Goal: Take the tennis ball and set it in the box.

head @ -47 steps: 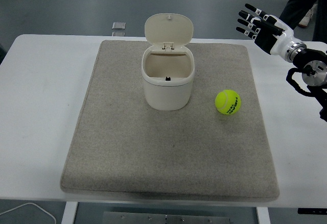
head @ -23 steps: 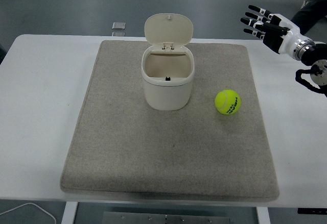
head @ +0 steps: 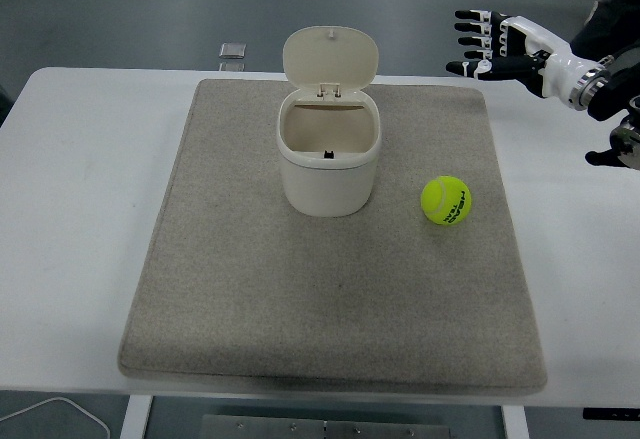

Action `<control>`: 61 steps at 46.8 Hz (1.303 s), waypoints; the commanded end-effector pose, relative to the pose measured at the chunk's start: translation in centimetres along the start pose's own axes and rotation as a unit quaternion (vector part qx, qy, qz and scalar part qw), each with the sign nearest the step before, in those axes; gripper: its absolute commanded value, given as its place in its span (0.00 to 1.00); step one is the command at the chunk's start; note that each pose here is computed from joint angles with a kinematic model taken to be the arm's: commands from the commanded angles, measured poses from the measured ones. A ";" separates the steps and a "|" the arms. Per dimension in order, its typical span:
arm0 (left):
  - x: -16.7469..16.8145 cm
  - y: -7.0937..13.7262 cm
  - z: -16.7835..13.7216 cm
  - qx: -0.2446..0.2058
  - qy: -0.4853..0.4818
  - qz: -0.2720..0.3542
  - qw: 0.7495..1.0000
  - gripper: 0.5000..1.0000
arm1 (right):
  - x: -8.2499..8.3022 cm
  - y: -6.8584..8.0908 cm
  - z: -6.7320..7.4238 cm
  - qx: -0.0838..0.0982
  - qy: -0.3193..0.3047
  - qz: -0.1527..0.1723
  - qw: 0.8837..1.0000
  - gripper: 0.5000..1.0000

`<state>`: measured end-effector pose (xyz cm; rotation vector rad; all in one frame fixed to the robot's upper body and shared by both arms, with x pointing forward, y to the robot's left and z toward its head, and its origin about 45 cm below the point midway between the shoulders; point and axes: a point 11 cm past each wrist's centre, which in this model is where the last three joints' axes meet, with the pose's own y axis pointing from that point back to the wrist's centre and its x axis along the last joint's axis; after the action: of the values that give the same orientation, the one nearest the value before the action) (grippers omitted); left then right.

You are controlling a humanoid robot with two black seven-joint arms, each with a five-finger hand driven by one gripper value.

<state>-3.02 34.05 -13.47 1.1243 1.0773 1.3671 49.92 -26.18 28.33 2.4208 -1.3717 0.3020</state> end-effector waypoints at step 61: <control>0.0 0.0 0.0 0.000 0.001 0.000 1.000 0.98 | -6.8 5.6 3.4 -0.001 0.367 -0.244 0.898 0.86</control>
<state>-3.04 34.05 -13.47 1.1242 1.0779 1.3675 41.75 -24.70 24.25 2.1808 -0.4198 0.9467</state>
